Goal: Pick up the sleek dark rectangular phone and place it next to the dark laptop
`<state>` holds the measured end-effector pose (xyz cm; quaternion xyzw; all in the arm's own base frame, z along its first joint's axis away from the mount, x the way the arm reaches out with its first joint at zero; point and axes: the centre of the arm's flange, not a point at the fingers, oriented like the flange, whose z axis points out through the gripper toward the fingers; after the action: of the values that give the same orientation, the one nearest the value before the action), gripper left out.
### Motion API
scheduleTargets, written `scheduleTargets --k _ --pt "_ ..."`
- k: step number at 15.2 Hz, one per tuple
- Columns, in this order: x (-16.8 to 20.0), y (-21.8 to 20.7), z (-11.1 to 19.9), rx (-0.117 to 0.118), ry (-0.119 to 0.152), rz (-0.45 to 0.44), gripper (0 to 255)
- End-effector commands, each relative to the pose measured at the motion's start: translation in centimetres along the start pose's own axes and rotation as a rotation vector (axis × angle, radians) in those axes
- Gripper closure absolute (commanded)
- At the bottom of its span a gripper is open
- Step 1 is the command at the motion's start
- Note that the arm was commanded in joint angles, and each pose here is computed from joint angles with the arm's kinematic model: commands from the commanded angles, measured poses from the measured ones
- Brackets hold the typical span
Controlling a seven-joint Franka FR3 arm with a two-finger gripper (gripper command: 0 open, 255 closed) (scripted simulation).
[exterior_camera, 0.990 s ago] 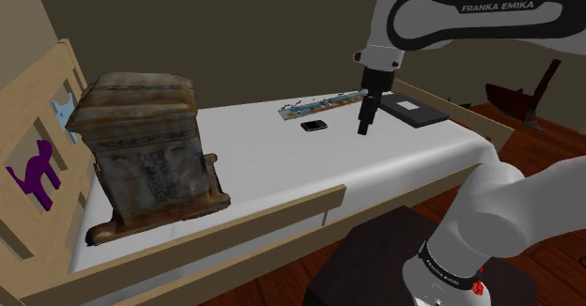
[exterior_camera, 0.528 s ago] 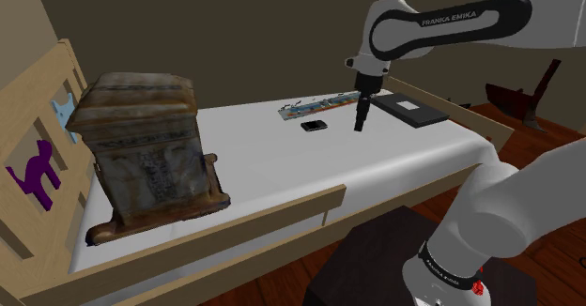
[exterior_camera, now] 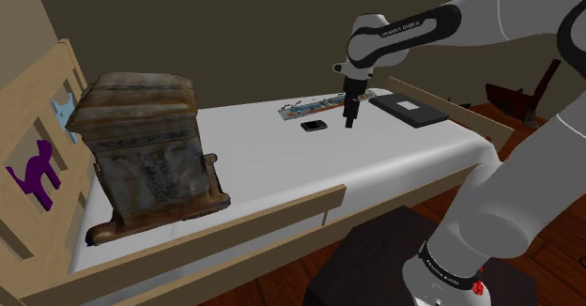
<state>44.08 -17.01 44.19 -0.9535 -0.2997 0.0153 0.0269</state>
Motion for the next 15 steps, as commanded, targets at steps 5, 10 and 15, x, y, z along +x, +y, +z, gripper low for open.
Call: scheduleTargets --k 5,10,15 --pt "3.0 6.7 2.4 -0.024 0.005 -0.158 0" --pt "6.1 12.0 4.3 -0.042 0.010 -0.286 0" --pt "7.4 13.9 6.6 -0.048 0.011 -0.334 0"
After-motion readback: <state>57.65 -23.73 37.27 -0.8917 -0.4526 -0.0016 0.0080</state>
